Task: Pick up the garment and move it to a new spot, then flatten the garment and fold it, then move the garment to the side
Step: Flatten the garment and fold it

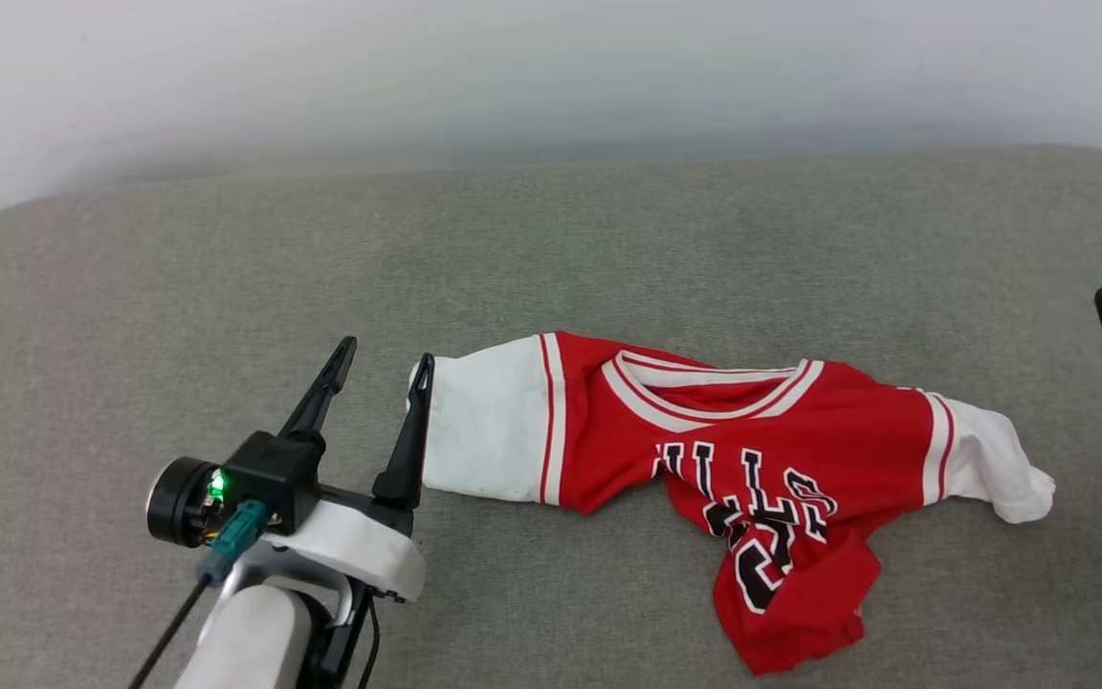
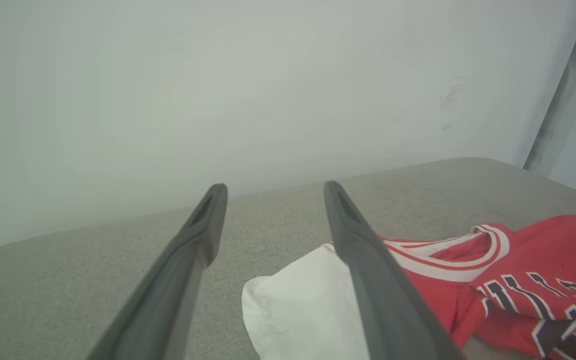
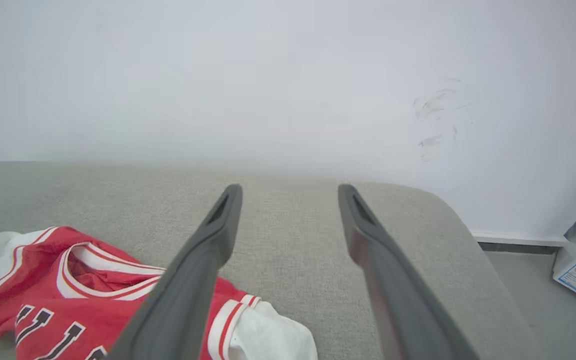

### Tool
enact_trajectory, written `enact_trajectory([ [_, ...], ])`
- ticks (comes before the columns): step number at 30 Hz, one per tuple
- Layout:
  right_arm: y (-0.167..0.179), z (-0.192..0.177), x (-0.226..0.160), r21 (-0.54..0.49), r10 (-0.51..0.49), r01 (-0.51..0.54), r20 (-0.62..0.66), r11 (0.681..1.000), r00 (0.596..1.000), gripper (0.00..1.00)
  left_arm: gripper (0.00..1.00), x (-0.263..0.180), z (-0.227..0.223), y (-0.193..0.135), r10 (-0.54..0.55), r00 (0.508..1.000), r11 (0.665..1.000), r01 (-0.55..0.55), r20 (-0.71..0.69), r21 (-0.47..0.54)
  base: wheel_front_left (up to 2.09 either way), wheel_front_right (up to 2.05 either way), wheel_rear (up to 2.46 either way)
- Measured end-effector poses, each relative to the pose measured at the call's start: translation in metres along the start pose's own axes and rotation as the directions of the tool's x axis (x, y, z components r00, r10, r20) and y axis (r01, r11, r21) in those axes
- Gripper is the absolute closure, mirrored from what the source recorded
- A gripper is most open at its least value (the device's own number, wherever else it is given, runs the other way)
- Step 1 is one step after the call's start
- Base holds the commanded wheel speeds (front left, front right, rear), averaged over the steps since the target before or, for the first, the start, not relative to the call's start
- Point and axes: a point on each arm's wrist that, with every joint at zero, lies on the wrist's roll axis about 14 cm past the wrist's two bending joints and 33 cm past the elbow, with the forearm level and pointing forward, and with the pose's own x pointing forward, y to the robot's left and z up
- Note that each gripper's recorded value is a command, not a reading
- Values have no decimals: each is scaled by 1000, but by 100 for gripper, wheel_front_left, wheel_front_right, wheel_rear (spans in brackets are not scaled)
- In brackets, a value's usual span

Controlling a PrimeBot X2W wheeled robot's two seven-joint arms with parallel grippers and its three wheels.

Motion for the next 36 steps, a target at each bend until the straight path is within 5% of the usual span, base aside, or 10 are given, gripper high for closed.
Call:
enact_trajectory([
  [8,13,22,-28,89,-52,32,226,996,973,0,0,11,-48,0,-102,939,994,108,-327,-1,0,0,0],
  [14,24,4,-29,116,-67,42,218,992,974,0,0,11,-94,8,-161,744,984,173,-648,-47,0,0,0],
  [21,20,-24,-24,129,-96,77,153,989,984,0,0,9,-130,11,-190,537,971,227,-822,-76,0,0,0],
  [32,9,-49,-17,128,-132,119,101,985,986,0,0,8,-175,4,-191,372,952,296,-908,-79,0,0,0],
  [33,9,-50,-17,128,-133,120,98,984,986,0,26,6,-178,3,-191,362,951,298,-912,-81,0,0,0],
  [34,8,-51,-17,128,-134,121,96,984,986,0,69,7,-179,3,-191,367,952,296,-910,-81,0,0,0],
  [35,8,-52,-17,128,-134,121,94,984,987,0,100,7,-180,3,-193,373,952,294,-907,-82,0,0,0],
  [36,8,-52,-17,128,-134,122,94,984,987,0,100,6,-180,3,-195,380,952,294,-904,-82,0,0,0],
])
